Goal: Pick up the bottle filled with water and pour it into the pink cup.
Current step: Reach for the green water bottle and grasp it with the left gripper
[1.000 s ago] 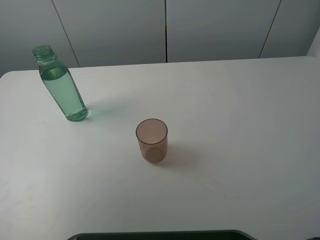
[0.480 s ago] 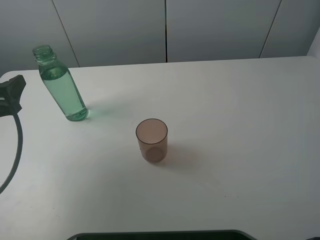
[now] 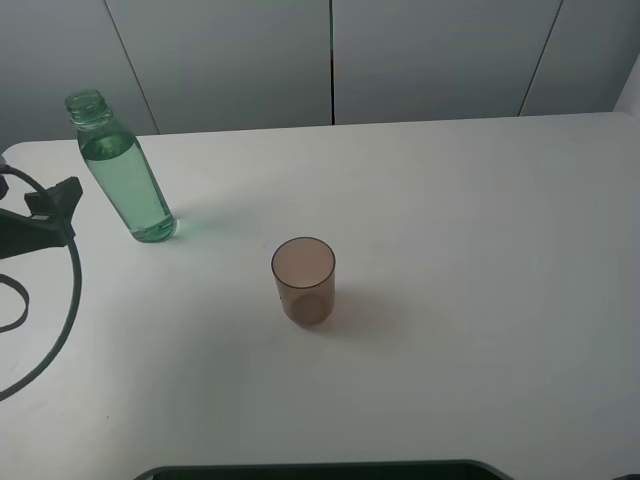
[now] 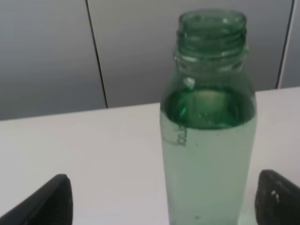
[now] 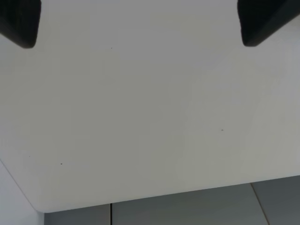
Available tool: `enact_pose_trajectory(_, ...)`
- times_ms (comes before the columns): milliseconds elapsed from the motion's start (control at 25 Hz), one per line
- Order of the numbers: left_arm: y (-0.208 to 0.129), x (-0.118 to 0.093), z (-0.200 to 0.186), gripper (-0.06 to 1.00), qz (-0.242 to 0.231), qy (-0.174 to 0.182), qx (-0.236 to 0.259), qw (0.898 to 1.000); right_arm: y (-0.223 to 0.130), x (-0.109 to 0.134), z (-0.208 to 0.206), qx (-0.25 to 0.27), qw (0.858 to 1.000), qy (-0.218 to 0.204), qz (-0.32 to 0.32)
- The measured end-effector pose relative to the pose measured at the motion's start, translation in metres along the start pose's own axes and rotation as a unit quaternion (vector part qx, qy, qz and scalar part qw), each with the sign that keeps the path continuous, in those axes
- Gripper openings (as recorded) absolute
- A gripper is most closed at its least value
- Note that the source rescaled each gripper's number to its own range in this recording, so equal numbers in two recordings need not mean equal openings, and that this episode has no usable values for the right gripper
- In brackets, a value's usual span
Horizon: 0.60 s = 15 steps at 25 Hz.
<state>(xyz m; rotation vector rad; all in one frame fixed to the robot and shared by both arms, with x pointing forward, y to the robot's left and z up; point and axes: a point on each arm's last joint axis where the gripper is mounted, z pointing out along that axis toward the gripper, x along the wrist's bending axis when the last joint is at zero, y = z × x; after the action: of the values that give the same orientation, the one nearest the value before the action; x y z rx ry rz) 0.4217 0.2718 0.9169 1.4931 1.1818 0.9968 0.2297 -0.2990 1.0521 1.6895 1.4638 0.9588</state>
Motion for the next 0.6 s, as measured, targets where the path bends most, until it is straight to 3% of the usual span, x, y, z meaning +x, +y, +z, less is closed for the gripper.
enact_pose_trajectory(160, -0.009, 0.0, 0.016, 0.98, 0.0, -0.007, 0.026, 1.0, 0.0, 0.0, 0.0, 0.0, 1.0, 0.0, 0.0)
enact_pose_trajectory(400, -0.011, 0.0, 0.043, 0.98, 0.003, -0.014, 0.025, 1.0, 0.0, 0.0, 0.0, 0.0, 1.0, 0.0, 0.0)
enact_pose_trajectory(600, -0.013, -0.006, 0.066, 0.98, 0.01, -0.053, 0.02, 0.998, 0.0, 0.0, 0.0, 0.0, 1.0, 0.0, 0.0)
